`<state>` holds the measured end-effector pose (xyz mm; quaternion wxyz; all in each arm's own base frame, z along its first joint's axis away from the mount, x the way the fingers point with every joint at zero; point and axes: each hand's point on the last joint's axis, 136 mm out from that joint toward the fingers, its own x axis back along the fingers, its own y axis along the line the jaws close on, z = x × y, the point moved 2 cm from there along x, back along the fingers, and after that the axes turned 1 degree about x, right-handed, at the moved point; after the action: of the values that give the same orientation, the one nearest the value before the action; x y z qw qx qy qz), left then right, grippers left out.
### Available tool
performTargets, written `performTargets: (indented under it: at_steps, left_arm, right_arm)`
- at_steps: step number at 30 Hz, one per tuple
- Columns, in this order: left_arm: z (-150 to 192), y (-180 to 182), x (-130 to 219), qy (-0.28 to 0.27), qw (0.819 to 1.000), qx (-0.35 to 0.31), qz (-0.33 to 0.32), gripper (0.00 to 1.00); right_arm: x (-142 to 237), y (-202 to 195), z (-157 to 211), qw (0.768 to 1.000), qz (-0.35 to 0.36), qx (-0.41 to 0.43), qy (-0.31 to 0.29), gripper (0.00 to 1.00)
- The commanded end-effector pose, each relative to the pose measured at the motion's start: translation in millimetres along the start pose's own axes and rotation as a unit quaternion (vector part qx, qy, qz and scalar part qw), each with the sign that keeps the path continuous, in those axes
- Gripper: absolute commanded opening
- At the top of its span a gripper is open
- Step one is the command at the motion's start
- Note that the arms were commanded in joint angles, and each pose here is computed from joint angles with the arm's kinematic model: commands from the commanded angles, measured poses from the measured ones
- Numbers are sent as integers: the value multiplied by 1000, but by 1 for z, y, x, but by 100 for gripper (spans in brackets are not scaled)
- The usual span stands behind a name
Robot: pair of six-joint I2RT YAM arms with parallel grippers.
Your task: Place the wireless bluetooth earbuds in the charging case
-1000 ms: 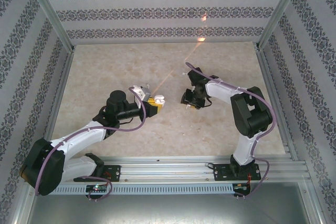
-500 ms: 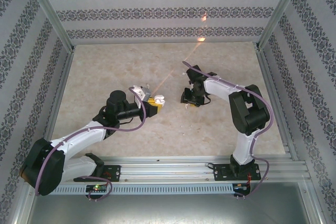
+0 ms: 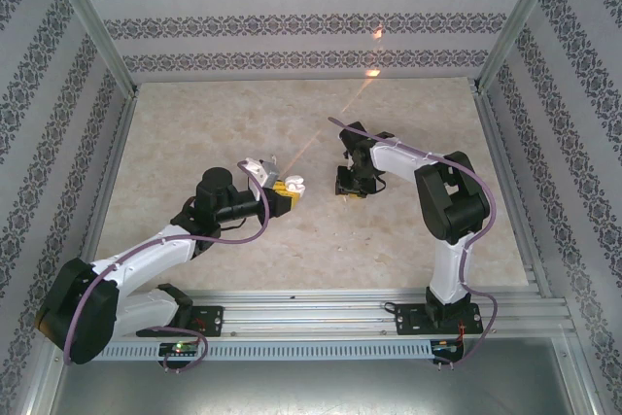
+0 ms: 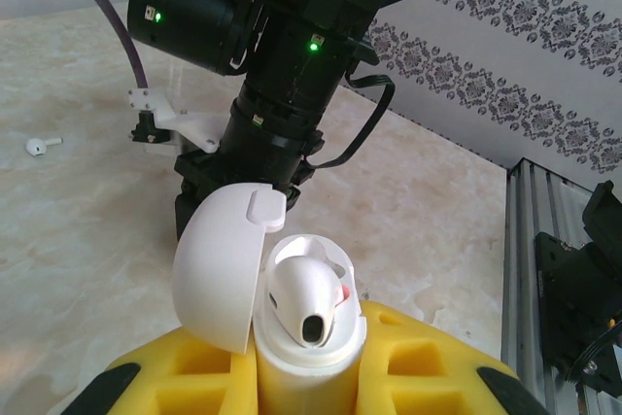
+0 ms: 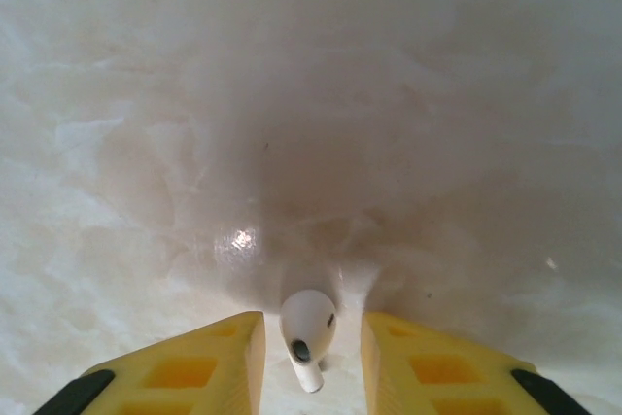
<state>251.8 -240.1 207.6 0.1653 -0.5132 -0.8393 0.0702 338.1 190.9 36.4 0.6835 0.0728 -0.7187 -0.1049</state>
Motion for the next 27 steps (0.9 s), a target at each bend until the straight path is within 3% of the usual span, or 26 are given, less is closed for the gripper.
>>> performTargets:
  at_steps: [1,8,20,27]
  left_arm:
    - [-2,-8,2,-3,1000,-6,5,0]
    - [-2,-8,3,-3,1000,-4,5,0]
    - [-4,-9,6,-9,1000,-8,1,0]
    - [-11,-11,10,-17,1000,-17,-2,0]
  right_arm:
    - [-2,0,1,999,21,23,5,26]
    - [-4,2,3,999,26,39,12,19]
    - [20,14,2,998,6,61,-28,8]
    - [58,34,4,991,-27,92,-97,7]
